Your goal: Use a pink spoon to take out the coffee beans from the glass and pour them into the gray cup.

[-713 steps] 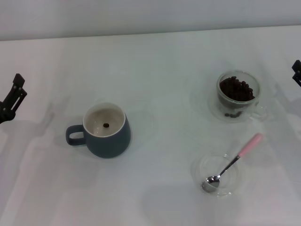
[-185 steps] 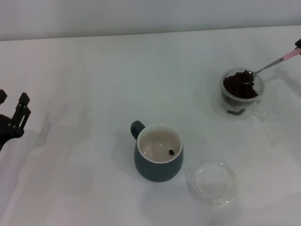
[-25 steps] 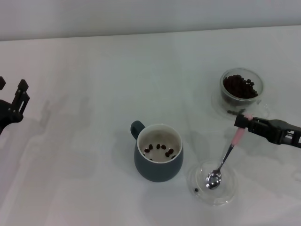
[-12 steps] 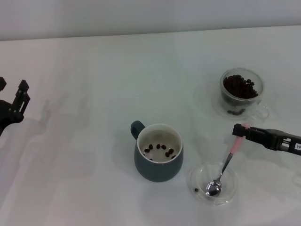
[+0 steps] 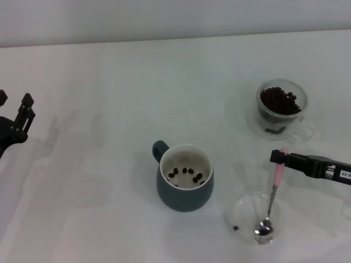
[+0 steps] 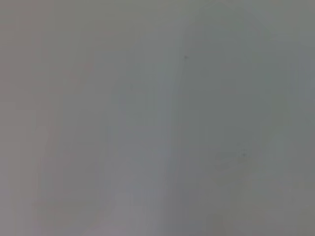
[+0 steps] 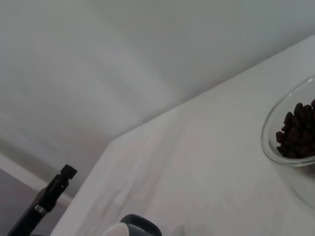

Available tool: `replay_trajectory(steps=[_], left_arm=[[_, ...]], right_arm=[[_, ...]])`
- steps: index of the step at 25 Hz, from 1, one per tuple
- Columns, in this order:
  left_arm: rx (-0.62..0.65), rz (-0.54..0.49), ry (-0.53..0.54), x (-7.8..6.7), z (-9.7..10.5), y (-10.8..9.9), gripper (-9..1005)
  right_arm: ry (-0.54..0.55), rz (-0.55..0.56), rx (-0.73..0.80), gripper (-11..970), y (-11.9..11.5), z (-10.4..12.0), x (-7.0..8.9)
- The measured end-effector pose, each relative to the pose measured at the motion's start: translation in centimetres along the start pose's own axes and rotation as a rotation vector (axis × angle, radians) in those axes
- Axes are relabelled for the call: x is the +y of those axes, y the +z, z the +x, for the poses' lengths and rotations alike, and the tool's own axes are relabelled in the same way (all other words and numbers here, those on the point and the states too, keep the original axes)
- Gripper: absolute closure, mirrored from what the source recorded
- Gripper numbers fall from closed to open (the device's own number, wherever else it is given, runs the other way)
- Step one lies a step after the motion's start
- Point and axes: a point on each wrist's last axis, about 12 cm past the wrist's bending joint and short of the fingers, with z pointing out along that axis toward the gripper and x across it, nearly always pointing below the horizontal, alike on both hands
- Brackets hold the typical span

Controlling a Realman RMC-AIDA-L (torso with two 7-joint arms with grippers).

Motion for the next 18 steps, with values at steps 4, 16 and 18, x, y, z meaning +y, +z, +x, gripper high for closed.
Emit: replay_trajectory(steps=[4, 16, 18], left_arm=[[0.000, 0.000, -0.001, -0.07, 0.02, 0.01, 444], [0.010, -0.003, -0.001, -0.02, 0.14, 0.00, 445], [0.011, -0.003, -0.001, -0.02, 0.14, -0.01, 445]], right_arm=[[-0.002, -0.001, 0.011, 760, 0.20, 0.08, 0.03], [0.002, 0.002, 0.003, 758, 0.31, -0.25, -0.02], [0.002, 0.003, -0.005, 758, 0.27, -0.43, -0.05]])
